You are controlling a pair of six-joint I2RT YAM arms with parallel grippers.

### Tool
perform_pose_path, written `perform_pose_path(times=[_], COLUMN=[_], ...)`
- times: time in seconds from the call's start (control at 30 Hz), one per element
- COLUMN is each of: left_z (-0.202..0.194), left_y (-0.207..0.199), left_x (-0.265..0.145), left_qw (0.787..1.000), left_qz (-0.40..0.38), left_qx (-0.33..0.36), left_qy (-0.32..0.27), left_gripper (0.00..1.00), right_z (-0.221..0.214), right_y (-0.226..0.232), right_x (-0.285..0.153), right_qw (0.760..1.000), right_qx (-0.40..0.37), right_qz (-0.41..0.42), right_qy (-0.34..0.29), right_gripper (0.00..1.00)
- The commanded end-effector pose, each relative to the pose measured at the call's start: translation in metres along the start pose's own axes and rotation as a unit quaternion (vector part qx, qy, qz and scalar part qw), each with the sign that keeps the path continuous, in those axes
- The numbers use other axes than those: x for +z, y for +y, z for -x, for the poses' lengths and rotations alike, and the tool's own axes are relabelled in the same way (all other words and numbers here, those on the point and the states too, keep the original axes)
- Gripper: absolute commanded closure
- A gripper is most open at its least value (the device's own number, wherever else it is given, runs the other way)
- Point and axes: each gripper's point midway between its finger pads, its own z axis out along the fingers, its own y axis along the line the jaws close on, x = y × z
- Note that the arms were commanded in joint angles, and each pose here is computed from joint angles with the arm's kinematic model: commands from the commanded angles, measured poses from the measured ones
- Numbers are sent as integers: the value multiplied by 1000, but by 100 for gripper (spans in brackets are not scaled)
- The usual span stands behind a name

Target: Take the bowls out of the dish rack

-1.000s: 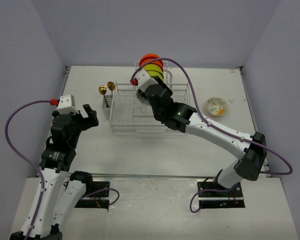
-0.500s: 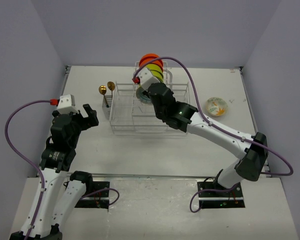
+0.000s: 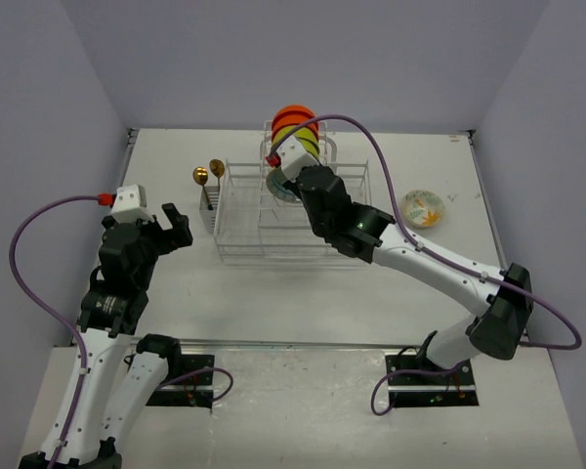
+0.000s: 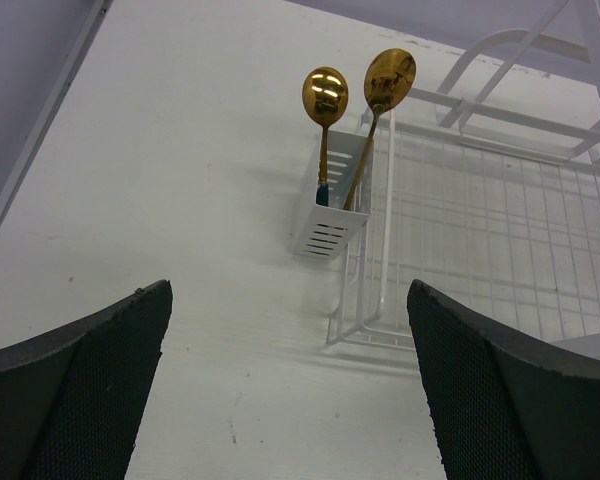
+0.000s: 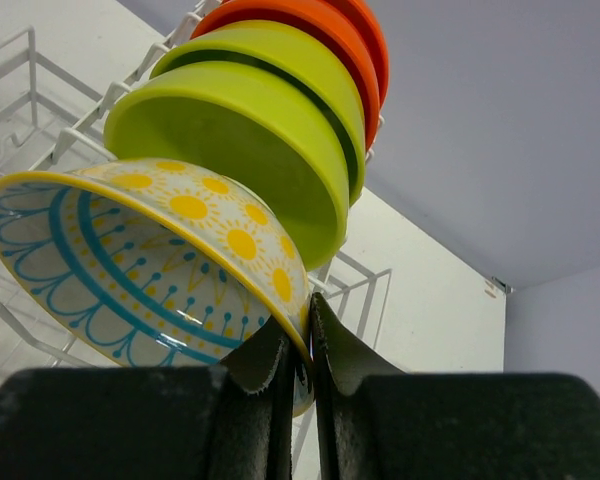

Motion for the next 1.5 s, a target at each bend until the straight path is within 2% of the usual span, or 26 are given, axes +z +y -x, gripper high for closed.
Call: perform_pose_path(times=[0.0, 0.5, 0.73, 0.93, 0.97, 1.0, 1.03, 1.07, 1.13, 1.17, 1.23, 1.27, 1.33, 1.37, 1.47], left_z=[6, 7, 6, 6, 7, 7, 8, 8, 8, 8, 9, 10, 8, 9, 9], left_y=[1, 2, 3, 3, 3, 3, 4, 4, 5, 5, 4, 4, 2, 2, 1], left_x=[2, 2, 2, 2, 2, 2, 1, 1, 0, -1, -2, -2, -2, -3, -3], left_qw=[1000, 1000, 1000, 1000, 1000, 1000, 1000, 1000, 1000, 1000, 1000, 1000, 1000, 1000, 1000], left_qz=[-1, 4, 6, 7, 8, 8, 9, 9, 10, 10, 8, 7, 2, 1, -2], left_qx=[3, 4, 3, 3, 3, 2, 1, 1, 0, 0, 0, -1, -1, -1, -2], left_qy=[-13, -13, -14, -13, -14, -15, -17, -18, -19, -19, -22, -23, -21, -22, -23], left_gripper=[0, 0, 0, 0, 0, 0, 0, 0, 0, 0, 0, 0, 0, 0, 0], right_z=[20, 47, 51, 43, 38, 32, 25, 4, -25, -43, -76, -103, -145, -182, -223], right_y=[-14, -56, -61, -87, -113, -122, -124, -154, -170, -189, -196, -211, -221, -232, -232], right_x=[-11, -42, -56, -68, -65, -63, -67, -59, -54, -49, -40, -30, -18, -6, 6], right_qw=[998, 988, 986, 980, 974, 959, 953, 933, 914, 892, 872, 847, 819, 791, 754], right_qx=[49, 100, 123, 174, 205, 274, 296, 356, 404, 450, 487, 526, 562, 592, 629], right_qz=[-8, -37, -11, -14, -31, -28, 5, -28, -35, -38, -42, -50, -67, -91, -84], right_qy=[-40, -108, -116, -96, -86, -74, -60, -44, -16, -3, 29, 52, 95, 128, 168], right_gripper=[100, 100, 100, 100, 100, 100, 100, 100, 100, 100, 100, 100, 100, 100, 100])
